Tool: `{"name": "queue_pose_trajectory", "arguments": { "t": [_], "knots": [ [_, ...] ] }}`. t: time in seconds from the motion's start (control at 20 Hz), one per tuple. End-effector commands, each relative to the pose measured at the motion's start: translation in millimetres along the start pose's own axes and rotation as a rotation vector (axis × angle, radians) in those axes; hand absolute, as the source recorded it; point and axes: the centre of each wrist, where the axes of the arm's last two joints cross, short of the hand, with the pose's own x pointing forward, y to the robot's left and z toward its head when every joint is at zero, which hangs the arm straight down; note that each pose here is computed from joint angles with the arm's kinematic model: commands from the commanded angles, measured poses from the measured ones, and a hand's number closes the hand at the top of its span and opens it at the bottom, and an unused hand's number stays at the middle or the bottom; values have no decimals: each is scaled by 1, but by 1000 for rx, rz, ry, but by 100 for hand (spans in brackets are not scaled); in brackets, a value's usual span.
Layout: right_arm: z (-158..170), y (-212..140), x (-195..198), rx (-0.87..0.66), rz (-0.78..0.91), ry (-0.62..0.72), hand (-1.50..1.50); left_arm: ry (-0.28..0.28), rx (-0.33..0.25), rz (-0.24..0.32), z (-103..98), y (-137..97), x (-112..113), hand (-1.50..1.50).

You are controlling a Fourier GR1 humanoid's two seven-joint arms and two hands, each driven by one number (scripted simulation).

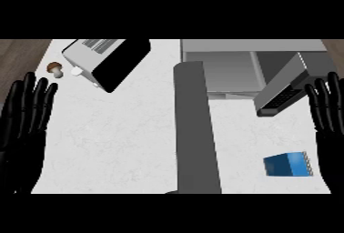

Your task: Pick up the milk, place it into the microwave and close the microwave

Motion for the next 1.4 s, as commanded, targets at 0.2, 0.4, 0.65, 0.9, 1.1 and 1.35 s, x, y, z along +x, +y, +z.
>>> {"name": "queue_pose_trajectory", "arguments": {
  "t": [0.2, 0.4, 0.65, 0.9, 1.1, 1.35],
  "knots": [
    [58, -33, 48, -64, 105, 12, -150, 79, 16, 45, 1, -3, -33, -150],
    [76, -38, 58, -40, 51, 149, -150, 210, 139, 283, 28, -4, -33, -150],
    [120, -47, 46, -72, 48, 156, -150, 202, 141, 307, 52, -9, -40, -150],
    [129, -55, 39, -113, 26, 185, -150, 209, 124, 306, 68, 0, -42, -150],
    [135, -47, 12, -103, 43, 224, -150, 216, 136, 311, 98, -11, -35, -150],
    [137, -59, -19, -125, -9, 257, -150, 201, 134, 314, 102, -24, -31, -150]
  ]
}}
